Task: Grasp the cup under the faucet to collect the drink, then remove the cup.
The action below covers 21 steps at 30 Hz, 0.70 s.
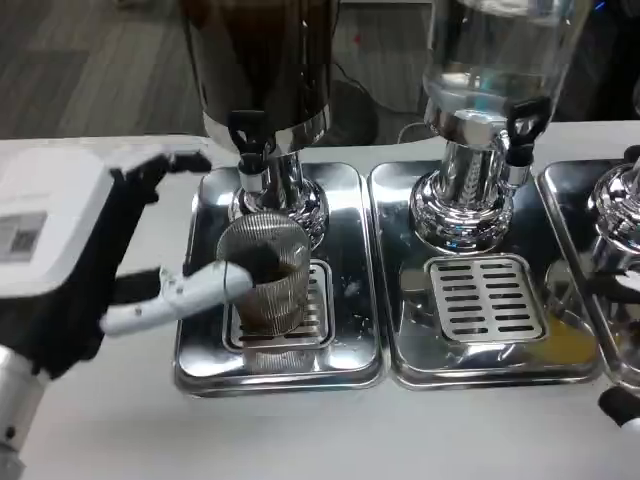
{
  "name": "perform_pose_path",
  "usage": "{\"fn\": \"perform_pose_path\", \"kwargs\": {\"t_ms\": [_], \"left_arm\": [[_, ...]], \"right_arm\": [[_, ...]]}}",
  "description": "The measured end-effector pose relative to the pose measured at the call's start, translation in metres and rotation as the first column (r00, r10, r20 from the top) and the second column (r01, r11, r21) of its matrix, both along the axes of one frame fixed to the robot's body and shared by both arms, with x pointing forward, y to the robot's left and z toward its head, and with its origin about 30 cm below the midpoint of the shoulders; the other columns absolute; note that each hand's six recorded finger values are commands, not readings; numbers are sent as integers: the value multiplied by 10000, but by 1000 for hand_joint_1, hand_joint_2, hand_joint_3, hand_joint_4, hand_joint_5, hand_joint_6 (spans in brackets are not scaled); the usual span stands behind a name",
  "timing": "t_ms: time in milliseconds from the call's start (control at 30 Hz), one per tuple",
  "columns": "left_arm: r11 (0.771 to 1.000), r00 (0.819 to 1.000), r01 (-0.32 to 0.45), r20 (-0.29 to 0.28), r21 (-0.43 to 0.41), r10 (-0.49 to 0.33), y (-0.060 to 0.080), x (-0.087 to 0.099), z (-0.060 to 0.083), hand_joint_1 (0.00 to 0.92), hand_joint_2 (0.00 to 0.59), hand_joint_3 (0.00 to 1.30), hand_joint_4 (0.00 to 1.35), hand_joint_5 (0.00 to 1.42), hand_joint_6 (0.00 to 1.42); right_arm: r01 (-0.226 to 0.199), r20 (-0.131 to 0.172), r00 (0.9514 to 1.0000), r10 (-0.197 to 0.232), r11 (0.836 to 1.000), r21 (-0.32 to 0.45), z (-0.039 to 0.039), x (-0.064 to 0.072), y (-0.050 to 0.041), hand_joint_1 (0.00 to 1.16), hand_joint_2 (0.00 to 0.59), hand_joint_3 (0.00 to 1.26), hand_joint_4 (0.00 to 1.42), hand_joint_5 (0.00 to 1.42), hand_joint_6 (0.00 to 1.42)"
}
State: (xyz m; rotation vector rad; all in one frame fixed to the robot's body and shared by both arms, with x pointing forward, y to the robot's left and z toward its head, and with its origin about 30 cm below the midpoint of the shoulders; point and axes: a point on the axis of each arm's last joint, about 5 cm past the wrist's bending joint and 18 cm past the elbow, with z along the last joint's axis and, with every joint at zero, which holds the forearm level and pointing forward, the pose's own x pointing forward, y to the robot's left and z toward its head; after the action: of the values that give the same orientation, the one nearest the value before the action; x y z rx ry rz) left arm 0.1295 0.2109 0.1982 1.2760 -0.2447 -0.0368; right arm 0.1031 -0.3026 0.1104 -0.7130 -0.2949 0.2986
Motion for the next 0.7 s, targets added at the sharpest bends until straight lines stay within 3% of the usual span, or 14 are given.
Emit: {"fn": "perform_pose_path", "kwargs": {"t_ms": [100,200,333,367,567,633,700], "left_arm": [[9997,9986,-236,-481,107,241,51,-102,-63,0,32,390,332,466,795],[9989,9965,-419,-722,205,432,89,-195,-92,0,32,390,337,469,784],[9979,9937,-464,-999,452,507,129,-302,-122,0,37,390,338,422,705],[9975,9927,-479,-1080,527,533,142,-339,-138,0,38,390,338,420,700],[9971,9782,-487,-1988,588,595,177,-486,-275,0,41,390,342,412,695],[9972,9759,-525,-2090,533,626,177,-515,-302,0,41,390,344,414,694],[9974,9744,-543,-2157,468,632,168,-558,-342,0,41,390,345,415,694]], "right_arm": [[-170,-422,9989,187,9990,409,-13,56,24,555,149,222,205,241,177],[-415,-903,9947,483,9963,751,-17,121,61,562,142,222,209,244,172],[-710,-1545,9839,897,9899,1229,-15,233,106,550,140,215,158,197,143],[-859,-1737,9790,1071,9884,1253,-10,290,121,538,137,205,132,178,125],[-1527,-1986,9643,1750,9806,1230,44,513,196,522,137,165,65,131,82],[-1631,-2034,9613,1858,9788,1236,55,556,213,524,138,161,65,130,82],[-1754,-2173,9549,2021,9751,1359,47,622,267,537,133,150,80,131,92]]}}
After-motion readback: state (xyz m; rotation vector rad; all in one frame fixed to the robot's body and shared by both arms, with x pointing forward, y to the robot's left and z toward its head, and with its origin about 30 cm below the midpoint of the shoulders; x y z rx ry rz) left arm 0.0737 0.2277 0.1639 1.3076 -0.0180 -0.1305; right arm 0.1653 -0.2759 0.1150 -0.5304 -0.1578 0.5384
